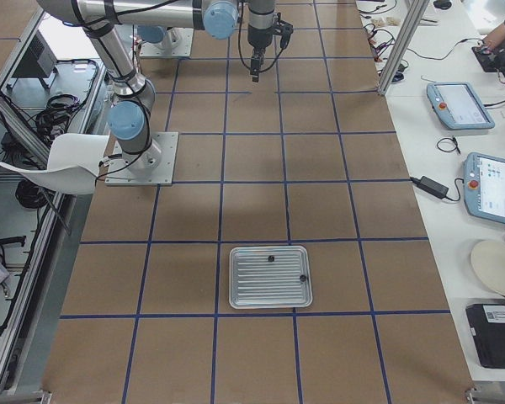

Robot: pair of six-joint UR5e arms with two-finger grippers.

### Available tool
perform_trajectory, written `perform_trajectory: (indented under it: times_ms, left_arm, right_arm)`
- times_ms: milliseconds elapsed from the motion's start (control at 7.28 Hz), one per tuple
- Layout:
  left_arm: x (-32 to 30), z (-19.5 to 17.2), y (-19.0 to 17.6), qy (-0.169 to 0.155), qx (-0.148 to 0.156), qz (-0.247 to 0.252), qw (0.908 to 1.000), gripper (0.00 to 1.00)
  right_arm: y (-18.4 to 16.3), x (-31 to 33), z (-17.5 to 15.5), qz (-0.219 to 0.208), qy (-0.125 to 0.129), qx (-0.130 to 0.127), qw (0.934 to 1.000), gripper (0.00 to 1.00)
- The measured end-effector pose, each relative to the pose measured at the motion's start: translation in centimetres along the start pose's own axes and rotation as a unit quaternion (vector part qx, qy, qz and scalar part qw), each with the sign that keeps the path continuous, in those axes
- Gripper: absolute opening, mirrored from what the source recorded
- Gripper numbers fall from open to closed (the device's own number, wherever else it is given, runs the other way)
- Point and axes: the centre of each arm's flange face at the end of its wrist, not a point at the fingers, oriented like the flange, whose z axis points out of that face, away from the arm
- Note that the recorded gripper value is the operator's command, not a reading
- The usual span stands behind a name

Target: Place bearing gear from tray to pile

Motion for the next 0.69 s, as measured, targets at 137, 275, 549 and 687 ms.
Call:
perform_trajectory:
  times_ms: [137, 275, 549, 687]
  left_arm:
    - [0.01, -0.05, 0.0, 0.001, 0.001, 0.0, 1.0, 1.0]
    - [0.02, -0.14, 0.04, 0.001, 0.002, 0.0, 1.0, 1.0]
    - [0.0, -0.34, 0.29, 0.001, 0.006, 0.003, 1.0, 1.0]
    - [-0.06, -0.28, 0.43, 0.001, 0.007, 0.004, 1.0, 1.0]
  right_arm:
    - [0.02, 0.0, -0.01, -0.001, 0.001, 0.0, 1.0, 1.0]
    - [0.03, -0.02, -0.06, -0.001, 0.0, -0.001, 1.0, 1.0]
    - [0.06, -0.03, 0.01, -0.001, 0.001, -0.002, 1.0, 1.0]
    - [0.06, 0.0, 0.12, 0.001, 0.003, -0.003, 1.0, 1.0]
